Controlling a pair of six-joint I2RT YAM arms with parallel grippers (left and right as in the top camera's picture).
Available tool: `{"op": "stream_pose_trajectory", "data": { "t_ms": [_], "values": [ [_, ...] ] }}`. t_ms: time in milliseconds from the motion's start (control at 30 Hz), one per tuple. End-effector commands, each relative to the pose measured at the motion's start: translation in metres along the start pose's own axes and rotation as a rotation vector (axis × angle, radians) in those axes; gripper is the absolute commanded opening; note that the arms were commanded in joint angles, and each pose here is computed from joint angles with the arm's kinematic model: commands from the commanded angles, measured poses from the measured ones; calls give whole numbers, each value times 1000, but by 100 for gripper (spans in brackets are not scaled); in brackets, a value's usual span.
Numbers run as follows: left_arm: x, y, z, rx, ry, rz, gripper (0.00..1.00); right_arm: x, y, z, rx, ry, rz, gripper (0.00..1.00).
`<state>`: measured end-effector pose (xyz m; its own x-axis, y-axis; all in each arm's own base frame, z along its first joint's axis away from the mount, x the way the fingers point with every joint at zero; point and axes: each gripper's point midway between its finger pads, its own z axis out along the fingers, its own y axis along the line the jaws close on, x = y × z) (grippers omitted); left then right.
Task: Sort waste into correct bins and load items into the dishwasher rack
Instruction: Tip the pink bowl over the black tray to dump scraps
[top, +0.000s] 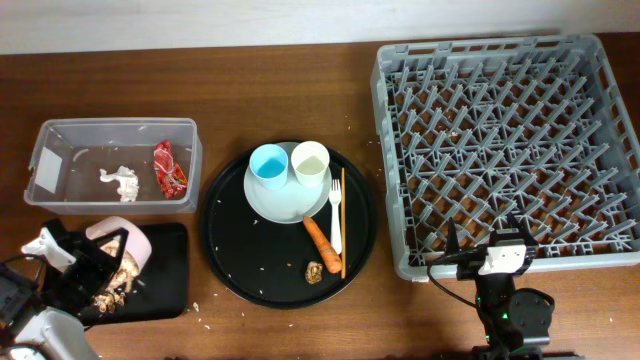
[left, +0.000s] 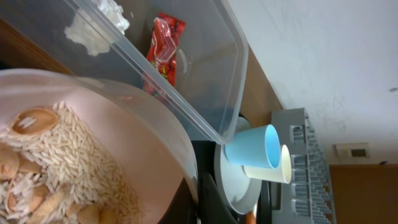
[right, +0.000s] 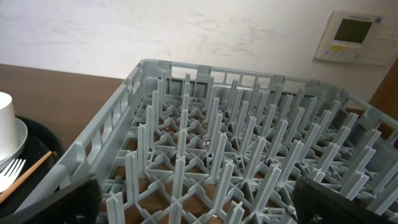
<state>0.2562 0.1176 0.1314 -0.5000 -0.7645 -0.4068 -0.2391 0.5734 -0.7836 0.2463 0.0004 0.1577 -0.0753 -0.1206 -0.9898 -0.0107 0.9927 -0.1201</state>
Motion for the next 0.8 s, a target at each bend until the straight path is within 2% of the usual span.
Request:
{"op": "stream_pose_trajectory", "data": {
  "t_ms": [0, 33, 267, 367, 600, 700, 733, 767],
  "values": [
    [-2, -16, -5, 105, -21, 58, 0, 2, 1, 0, 0, 5, -3, 99],
    [-5, -21, -10, 145, -41, 89, 0, 2, 1, 0, 0, 5, -3, 99],
    [7, -19, -13, 144, -15, 33, 0, 2, 1, 0, 0, 5, -3, 99],
    [5, -41, -18, 275, -41, 116, 0, 2, 1, 0, 0, 5, -3, 99],
    [7, -43, -19, 286, -47, 164, 0, 2, 1, 0, 0, 5, -3, 99],
    [10, -52, -22, 342, -44, 126, 0, 2, 1, 0, 0, 5, -3, 99],
    [11, -63, -26, 404, -50, 99, 0, 2, 1, 0, 0, 5, -3, 99],
    [7, -55, -23, 359, -58, 152, 0, 2, 1, 0, 0, 5, -3, 99]
  ]
}}
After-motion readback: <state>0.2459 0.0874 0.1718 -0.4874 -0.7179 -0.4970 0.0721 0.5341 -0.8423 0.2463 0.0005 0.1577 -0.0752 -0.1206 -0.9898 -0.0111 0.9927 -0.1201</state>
